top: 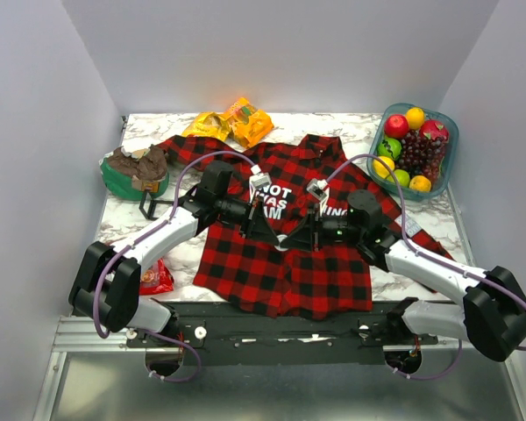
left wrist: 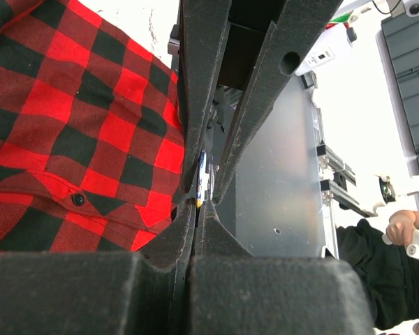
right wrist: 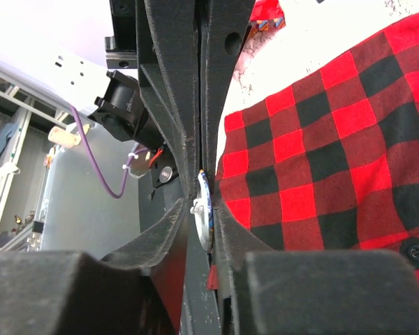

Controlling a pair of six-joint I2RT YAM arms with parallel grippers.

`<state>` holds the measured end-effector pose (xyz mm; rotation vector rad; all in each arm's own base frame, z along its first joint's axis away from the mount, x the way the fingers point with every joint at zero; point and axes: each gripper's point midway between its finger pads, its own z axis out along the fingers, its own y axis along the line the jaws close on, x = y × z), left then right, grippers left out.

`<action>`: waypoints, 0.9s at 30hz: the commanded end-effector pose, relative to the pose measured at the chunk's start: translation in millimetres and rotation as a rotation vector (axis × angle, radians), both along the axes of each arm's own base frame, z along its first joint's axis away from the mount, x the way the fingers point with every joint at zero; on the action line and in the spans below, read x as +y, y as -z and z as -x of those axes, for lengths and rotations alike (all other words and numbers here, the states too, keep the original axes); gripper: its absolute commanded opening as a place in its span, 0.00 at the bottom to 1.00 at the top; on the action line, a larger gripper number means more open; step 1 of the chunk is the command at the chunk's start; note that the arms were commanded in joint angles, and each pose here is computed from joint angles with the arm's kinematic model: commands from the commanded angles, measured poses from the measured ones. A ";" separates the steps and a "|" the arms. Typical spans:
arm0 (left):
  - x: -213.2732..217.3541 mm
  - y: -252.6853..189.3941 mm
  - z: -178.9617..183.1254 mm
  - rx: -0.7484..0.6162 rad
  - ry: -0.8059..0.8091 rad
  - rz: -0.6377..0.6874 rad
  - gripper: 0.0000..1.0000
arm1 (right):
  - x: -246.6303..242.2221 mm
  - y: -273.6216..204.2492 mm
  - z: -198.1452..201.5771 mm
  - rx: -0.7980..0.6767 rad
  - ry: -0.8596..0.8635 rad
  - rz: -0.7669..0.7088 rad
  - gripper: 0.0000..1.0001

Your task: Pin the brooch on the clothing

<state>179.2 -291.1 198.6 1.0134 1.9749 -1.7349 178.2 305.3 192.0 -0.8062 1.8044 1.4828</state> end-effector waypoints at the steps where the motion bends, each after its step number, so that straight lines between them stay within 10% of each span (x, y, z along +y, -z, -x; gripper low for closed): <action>1: -2.6 4.0 -5.4 -0.028 -0.013 -0.015 0.00 | 7.3 -10.5 -0.5 -0.035 -0.014 -0.017 0.26; 27: -1.2 4.9 -6.7 -0.057 -0.029 -0.036 0.00 | -8.5 15.1 -16.3 -0.034 0.120 0.152 0.10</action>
